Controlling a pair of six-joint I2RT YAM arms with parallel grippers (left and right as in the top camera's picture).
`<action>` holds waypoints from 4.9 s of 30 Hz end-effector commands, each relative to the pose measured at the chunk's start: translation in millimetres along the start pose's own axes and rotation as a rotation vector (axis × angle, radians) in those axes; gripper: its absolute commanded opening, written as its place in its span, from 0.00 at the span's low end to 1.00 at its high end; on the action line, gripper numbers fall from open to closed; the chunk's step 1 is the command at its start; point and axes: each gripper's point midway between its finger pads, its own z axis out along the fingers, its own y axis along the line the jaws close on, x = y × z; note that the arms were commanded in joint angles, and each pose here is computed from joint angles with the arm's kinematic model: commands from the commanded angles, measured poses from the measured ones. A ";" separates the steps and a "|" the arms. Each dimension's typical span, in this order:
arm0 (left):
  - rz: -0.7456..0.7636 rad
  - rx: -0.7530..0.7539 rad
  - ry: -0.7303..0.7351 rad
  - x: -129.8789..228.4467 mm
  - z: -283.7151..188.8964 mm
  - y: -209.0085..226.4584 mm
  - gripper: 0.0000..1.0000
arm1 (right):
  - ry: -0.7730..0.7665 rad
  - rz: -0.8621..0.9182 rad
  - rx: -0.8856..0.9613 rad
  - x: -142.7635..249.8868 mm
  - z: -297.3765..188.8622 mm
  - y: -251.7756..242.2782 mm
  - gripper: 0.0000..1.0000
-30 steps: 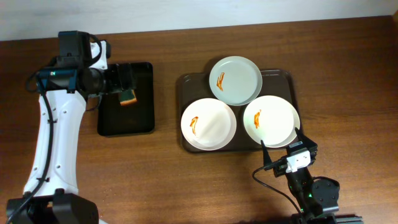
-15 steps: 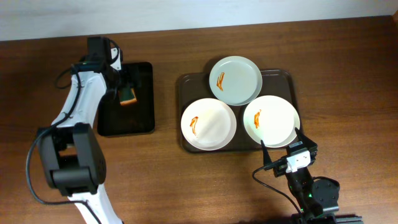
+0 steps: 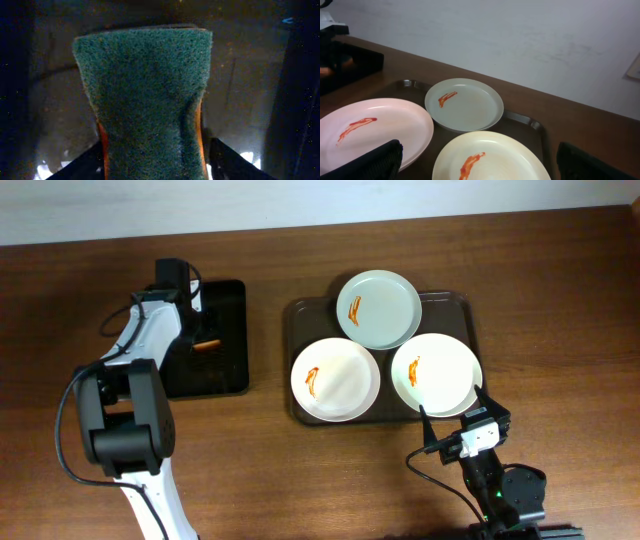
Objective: Clean dirty plates on tray and stack at the side
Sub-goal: 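Lower the left gripper and grasp the green sponge, then lift the sponge with the left gripper out of the black tray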
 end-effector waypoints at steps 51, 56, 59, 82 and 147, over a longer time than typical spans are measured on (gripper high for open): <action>0.091 -0.024 -0.066 -14.3 -19.5 3.4 0.93 | 0.003 0.005 -0.008 2.7 0.1 1.5 0.98; 0.092 -0.026 -0.075 -16.5 -23.4 3.5 0.00 | 0.003 0.006 -0.008 2.8 0.1 1.6 0.98; 0.094 -0.018 -0.156 -35.1 -56.6 -1.0 0.00 | 0.003 0.005 -0.008 2.7 0.1 1.5 0.98; 0.112 0.142 -0.228 -42.6 -112.4 -31.4 0.00 | 0.003 0.005 -0.008 2.7 0.1 1.5 0.98; 0.043 0.033 -0.223 -48.4 -153.9 -10.5 0.00 | 0.003 0.005 -0.008 2.7 0.1 1.5 0.98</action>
